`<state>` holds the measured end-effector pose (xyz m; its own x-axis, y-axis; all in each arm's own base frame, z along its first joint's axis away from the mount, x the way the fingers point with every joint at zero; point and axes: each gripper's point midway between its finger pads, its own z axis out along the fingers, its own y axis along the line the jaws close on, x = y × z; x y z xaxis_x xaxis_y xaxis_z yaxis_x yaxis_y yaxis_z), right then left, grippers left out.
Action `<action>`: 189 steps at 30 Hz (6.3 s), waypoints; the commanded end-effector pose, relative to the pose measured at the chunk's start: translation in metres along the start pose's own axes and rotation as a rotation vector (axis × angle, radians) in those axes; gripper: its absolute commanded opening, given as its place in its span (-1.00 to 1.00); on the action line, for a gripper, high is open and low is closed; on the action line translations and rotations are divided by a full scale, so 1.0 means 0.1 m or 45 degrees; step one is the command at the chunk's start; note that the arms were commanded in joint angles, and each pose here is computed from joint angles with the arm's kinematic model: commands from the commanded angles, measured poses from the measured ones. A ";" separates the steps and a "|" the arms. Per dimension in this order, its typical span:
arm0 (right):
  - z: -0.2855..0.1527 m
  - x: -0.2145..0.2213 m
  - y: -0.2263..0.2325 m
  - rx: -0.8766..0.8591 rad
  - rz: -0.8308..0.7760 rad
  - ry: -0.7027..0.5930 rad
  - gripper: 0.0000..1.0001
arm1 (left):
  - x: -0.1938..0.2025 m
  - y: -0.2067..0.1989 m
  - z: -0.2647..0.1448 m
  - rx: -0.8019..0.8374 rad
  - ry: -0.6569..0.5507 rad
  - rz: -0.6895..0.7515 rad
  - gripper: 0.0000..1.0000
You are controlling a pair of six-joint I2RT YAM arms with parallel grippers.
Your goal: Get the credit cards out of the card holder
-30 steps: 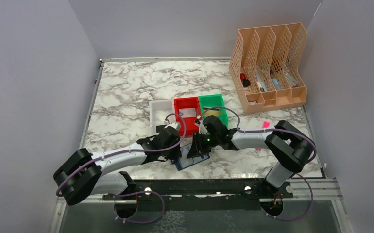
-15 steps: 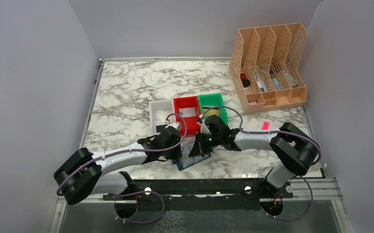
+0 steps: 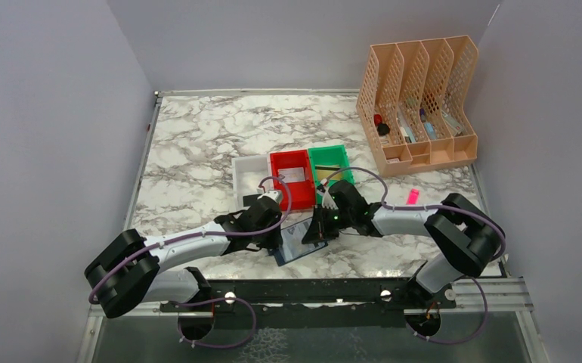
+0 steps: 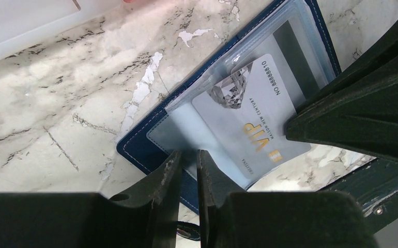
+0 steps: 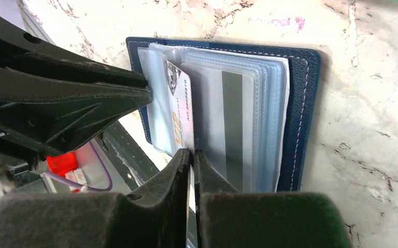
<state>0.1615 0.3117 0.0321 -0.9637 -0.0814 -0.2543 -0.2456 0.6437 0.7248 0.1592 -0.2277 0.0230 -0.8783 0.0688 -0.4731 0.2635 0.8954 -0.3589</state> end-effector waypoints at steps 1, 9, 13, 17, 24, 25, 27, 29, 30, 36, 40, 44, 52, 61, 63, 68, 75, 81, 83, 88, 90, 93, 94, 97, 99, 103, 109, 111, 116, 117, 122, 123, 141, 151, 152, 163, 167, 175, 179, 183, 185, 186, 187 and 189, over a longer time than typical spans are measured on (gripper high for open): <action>-0.01 0.01 0.09 -0.082 -0.009 0.012 -0.74 | 0.21 0.23 0.01 -0.105 0.096 0.059 -0.58; 0.05 -0.01 0.20 -0.169 -0.016 0.031 -0.51 | 0.18 0.18 0.02 -0.084 0.093 0.062 -0.59; 0.07 -0.02 0.19 -0.171 -0.022 0.039 -0.51 | 0.19 0.18 0.03 -0.085 0.100 0.065 -0.59; 0.09 -0.03 0.20 -0.175 -0.028 0.043 -0.48 | 0.18 0.17 0.03 -0.078 0.096 0.065 -0.60; 0.12 -0.08 0.25 -0.196 -0.029 0.038 -0.47 | 0.19 0.16 0.03 -0.073 0.100 0.070 -0.62; 0.12 -0.09 0.25 -0.196 -0.030 0.036 -0.47 | 0.18 0.16 0.04 -0.074 0.100 0.073 -0.62; 0.12 -0.10 0.25 -0.196 -0.029 0.033 -0.46 | 0.19 0.16 0.04 -0.075 0.107 0.075 -0.63; 0.11 -0.09 0.25 -0.194 -0.031 0.031 -0.47 | 0.18 0.15 0.04 -0.073 0.103 0.075 -0.64; 0.11 -0.09 0.25 -0.197 -0.032 0.030 -0.47 | 0.19 0.15 0.05 -0.072 0.106 0.076 -0.65; 0.11 -0.09 0.25 -0.196 -0.039 0.024 -0.47 | 0.17 0.14 0.05 -0.061 0.095 0.083 -0.67; 0.12 -0.10 0.27 -0.202 -0.054 0.025 -0.49 | 0.16 0.12 0.06 -0.052 0.089 0.084 -0.67; 0.14 -0.11 0.29 -0.193 -0.066 0.024 -0.54 | 0.15 0.10 0.06 -0.039 0.085 0.085 -0.67; 0.16 -0.08 0.29 -0.164 -0.073 0.029 -0.73 | 0.13 0.06 0.06 -0.018 0.072 0.086 -0.67; 0.02 -0.20 0.17 -0.005 -0.127 -0.069 -0.99 | 0.07 0.06 0.02 -0.020 0.026 0.068 -0.67; -0.08 -0.27 0.12 0.075 -0.157 -0.124 -0.99 | 0.05 0.07 0.00 -0.021 0.005 0.060 -0.67; -0.26 -0.35 0.17 0.117 -0.240 -0.173 -0.98 | 0.00 0.07 -0.05 -0.019 -0.035 0.049 -0.66; -0.45 -0.43 0.38 0.053 -0.329 -0.244 -0.98 | -0.13 0.04 -0.14 -0.011 -0.114 0.033 -0.53; -0.69 -0.69 0.61 0.005 -0.515 -0.448 -0.98 | -0.41 -0.02 -0.33 -0.010 -0.255 0.032 -0.16; -0.77 -0.81 0.71 0.001 -0.614 -0.511 -0.98 | -0.49 -0.01 -0.40 -0.032 -0.300 0.021 -0.06; -0.92 -1.13 0.95 -0.028 -0.984 -0.724 -0.98 | -0.62 0.19 -0.55 -0.156 -0.414 -0.064 0.28; -0.95 -1.25 1.01 -0.016 -1.153 -0.800 -0.98 | -0.67 0.27 -0.63 -0.205 -0.465 -0.099 0.44; -0.91 -1.39 1.07 0.021 -1.392 -0.830 -0.98 | -0.75 0.35 -0.74 -0.247 -0.533 -0.132 0.67; -0.88 -1.41 1.11 0.014 -1.488 -0.810 -0.98 | -0.77 0.37 -0.77 -0.259 -0.553 -0.138 0.73; -0.78 -1.48 1.13 0.029 -1.676 -0.775 -0.98 | -0.79 0.42 -0.80 -0.287 -0.571 -0.143 0.84; -0.72 -1.52 1.14 0.043 -1.807 -0.745 -0.98 | -0.78 0.46 -0.79 -0.318 -0.560 -0.149 0.87; -0.66 -1.74 1.07 0.186 -1.965 -0.735 -0.98 | -0.75 0.58 -0.77 -0.412 -0.534 -0.207 0.98; -0.44 -1.87 0.84 0.320 -2.136 -0.567 -0.98 | -0.73 0.82 -0.83 -0.537 -0.548 -0.305 0.98; -0.40 -1.93 0.81 0.355 -2.150 -0.556 -0.98 | -0.73 0.89 -0.86 -0.566 -0.561 -0.340 0.98; -0.24 -1.95 0.72 0.388 -2.233 -0.463 -0.98 | -0.74 0.98 -0.89 -0.593 -0.568 -0.373 0.98; -0.22 -1.97 0.68 0.419 -2.239 -0.443 -0.98 | -0.74 0.99 -0.89 -0.595 -0.567 -0.371 0.98; -0.22 -2.07 0.54 0.565 -2.267 -0.418 -0.98 | -0.71 1.01 -0.91 -0.579 -0.576 -0.379 0.98; -0.24 -2.10 0.52 0.594 -2.270 -0.425 -0.98 | -0.71 1.01 -0.91 -0.575 -0.578 -0.381 0.98; 0.07 -2.26 0.19 0.874 -2.281 -0.256 -0.98 | -0.70 0.99 -0.94 -0.546 -0.581 -0.363 0.98; 0.26 -2.31 0.14 0.926 -2.307 -0.227 -0.97 | -0.75 0.95 -1.03 -0.496 -0.626 -0.373 0.98; 0.26 -2.31 0.13 0.929 -2.311 -0.220 -0.97 | -0.74 0.95 -1.03 -0.493 -0.630 -0.379 0.98; 0.33 -2.21 0.01 0.921 -2.333 -0.174 -0.57 | -0.70 0.96 -1.00 -0.491 -0.607 -0.372 0.98; 0.26 -2.16 0.13 0.858 -2.298 -0.218 -0.14 | -0.70 0.95 -1.00 -0.486 -0.604 -0.373 0.98; -0.21 -2.12 0.53 0.773 -2.077 -0.439 0.14 | -0.71 0.83 -0.95 -0.421 -0.562 -0.339 0.98; -0.50 -1.91 0.74 0.596 -1.625 -0.626 0.26 | -0.78 0.63 -0.93 -0.296 -0.549 -0.286 0.98; -0.60 -1.41 0.52 0.498 -1.028 -0.586 0.84 | -0.89 0.31 -0.90 -0.108 -0.542 -0.209 0.96; -0.55 -1.07 0.40 0.425 -0.876 -0.471 1.00 | -0.95 0.13 -0.90 -0.002 -0.534 -0.166 0.92; -0.53 -0.90 0.36 0.373 -0.808 -0.429 0.99 | -0.96 0.04 -0.89 0.047 -0.519 -0.147 0.89; -0.52 -0.77 0.34 0.324 -0.746 -0.410 0.99 | -0.97 -0.04 -0.87 0.091 -0.501 -0.129 0.87; -0.49 -0.52 0.23 0.269 -0.623 -0.365 0.99 | -0.97 -0.17 -0.82 0.164 -0.464 -0.103 0.83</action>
<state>0.2652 0.3057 0.1483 -0.3244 -0.3378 -0.8835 -0.7190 0.6951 -0.0018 0.2048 -0.1658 0.1097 -0.6955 -0.2261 -0.6820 0.0721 0.9224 -0.3794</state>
